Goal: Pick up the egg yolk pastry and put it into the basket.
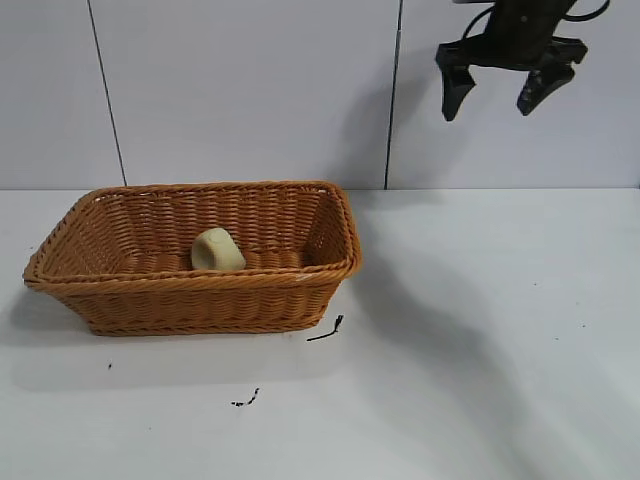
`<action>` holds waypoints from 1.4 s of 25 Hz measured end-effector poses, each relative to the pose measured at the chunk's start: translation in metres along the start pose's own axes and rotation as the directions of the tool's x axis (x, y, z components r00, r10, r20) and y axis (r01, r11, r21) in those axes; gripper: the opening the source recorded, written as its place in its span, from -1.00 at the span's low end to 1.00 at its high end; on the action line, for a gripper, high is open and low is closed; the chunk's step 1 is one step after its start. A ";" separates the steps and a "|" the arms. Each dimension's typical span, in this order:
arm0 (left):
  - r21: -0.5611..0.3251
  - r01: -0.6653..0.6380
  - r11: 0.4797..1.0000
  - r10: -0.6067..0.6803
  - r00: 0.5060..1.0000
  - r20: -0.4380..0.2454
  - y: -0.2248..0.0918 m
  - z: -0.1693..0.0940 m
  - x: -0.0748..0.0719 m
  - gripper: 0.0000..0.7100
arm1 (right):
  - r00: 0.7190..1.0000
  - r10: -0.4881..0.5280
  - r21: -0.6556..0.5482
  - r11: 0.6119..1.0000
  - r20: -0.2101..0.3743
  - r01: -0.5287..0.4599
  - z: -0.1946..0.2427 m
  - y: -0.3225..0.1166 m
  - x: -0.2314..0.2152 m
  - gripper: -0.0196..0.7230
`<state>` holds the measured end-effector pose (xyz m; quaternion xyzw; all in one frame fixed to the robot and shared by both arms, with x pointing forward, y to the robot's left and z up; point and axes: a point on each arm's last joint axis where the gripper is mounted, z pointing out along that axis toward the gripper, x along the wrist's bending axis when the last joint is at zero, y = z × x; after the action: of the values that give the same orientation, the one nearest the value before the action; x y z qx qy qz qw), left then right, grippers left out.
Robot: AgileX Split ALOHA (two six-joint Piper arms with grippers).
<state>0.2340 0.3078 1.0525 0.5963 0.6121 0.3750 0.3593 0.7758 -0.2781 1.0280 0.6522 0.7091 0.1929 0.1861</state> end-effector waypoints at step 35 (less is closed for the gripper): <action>0.000 0.000 1.000 0.000 1.000 0.000 0.000 0.000 0.000 0.96 | 0.999 -0.032 0.018 0.999 0.014 0.032 -0.279 -0.292 0.013 0.90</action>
<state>0.2340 0.3078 1.0525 0.5963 0.6121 0.3750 0.3593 0.3819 -0.2957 1.1156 0.6438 0.7198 0.1788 0.1883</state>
